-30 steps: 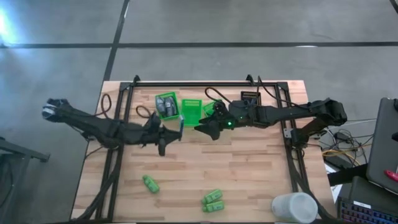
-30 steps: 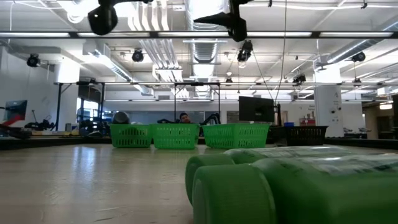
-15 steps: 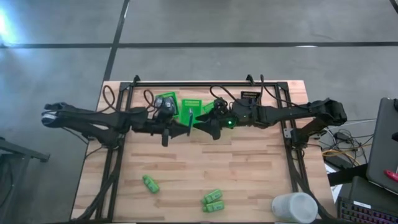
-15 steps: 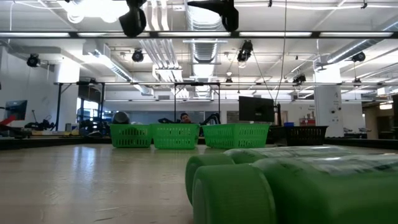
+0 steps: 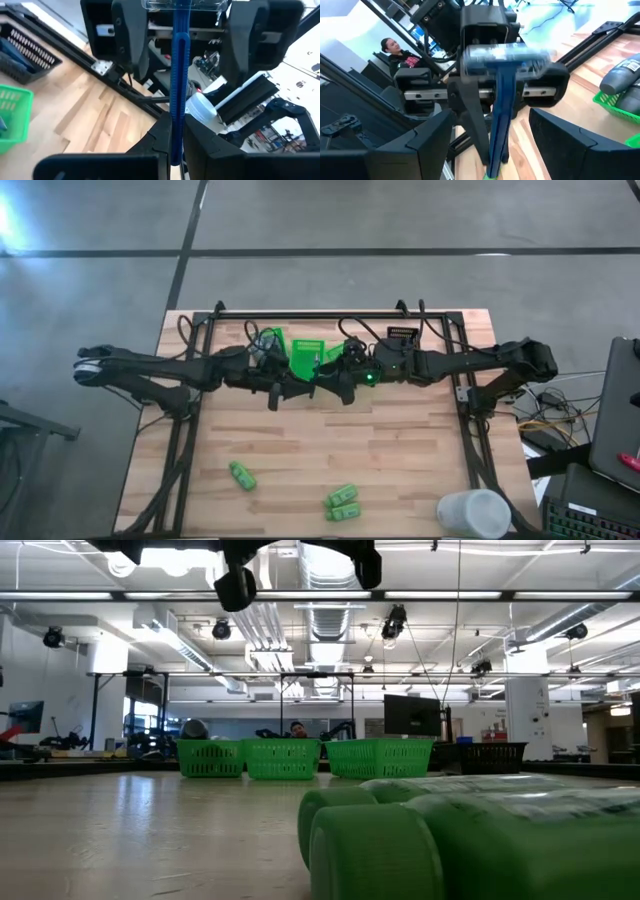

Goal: Pick & Place Travel size toiletries
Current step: Put the razor into the right green bin

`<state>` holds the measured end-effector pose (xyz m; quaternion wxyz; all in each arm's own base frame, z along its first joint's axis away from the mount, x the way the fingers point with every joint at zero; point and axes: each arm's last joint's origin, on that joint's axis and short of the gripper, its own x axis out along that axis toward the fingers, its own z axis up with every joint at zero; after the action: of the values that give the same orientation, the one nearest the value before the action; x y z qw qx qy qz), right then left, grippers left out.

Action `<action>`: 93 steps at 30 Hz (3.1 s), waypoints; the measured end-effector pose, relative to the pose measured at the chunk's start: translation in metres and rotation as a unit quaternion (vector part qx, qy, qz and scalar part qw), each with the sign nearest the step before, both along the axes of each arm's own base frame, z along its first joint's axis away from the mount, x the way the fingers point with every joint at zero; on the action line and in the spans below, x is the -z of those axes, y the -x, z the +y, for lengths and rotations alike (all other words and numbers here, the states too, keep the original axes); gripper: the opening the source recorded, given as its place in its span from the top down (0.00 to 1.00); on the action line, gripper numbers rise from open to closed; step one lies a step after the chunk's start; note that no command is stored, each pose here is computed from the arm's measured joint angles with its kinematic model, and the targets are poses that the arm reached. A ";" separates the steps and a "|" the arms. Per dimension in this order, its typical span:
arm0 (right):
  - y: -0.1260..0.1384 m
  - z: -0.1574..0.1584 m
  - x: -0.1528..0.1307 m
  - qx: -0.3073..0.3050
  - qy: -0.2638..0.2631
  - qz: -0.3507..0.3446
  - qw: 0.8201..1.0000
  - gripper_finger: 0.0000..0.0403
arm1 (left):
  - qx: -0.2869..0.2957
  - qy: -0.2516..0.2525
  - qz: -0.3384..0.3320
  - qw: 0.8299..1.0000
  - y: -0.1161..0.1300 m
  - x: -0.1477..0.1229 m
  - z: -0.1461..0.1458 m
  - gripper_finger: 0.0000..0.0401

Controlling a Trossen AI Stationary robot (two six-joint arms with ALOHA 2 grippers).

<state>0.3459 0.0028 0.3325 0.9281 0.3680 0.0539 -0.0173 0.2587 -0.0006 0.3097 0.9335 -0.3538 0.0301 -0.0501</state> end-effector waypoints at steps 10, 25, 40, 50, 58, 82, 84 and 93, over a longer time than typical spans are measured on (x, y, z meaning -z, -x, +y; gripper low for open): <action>0.000 0.000 0.003 0.000 0.000 0.015 1.000 0.50 | 0.006 0.003 -0.029 1.000 -0.002 -0.004 0.001 0.93; 0.001 -0.004 0.007 0.004 0.004 0.035 0.999 0.82 | 0.003 0.000 -0.007 1.000 -0.008 0.005 0.002 0.92; 0.004 -0.029 0.016 0.046 -0.004 0.081 0.996 0.89 | -0.043 -0.005 0.045 0.998 -0.008 0.013 0.005 0.44; 0.027 -0.080 0.055 0.159 -0.064 0.280 0.945 0.91 | -0.073 -0.018 0.267 0.961 0.029 0.038 0.007 0.22; 0.026 -0.110 0.103 0.187 -0.083 0.400 0.893 0.90 | -0.116 -0.047 0.334 0.934 0.065 0.035 0.009 0.23; -0.020 -0.148 0.143 0.121 -0.083 0.571 0.808 0.88 | -0.124 -0.073 0.350 0.926 0.082 0.033 0.009 0.23; -0.021 -0.149 0.150 0.118 -0.087 0.582 0.800 0.88 | -0.123 -0.077 0.352 0.925 0.083 0.033 0.009 0.23; -0.018 -0.147 0.135 0.129 -0.061 0.566 0.812 0.70 | -0.122 -0.083 0.356 0.923 0.083 0.034 0.009 0.23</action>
<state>0.3636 -0.1446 0.1971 0.6986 0.3530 0.5223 -0.3385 0.1754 0.0089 0.2752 0.8860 -0.2707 0.3215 0.1958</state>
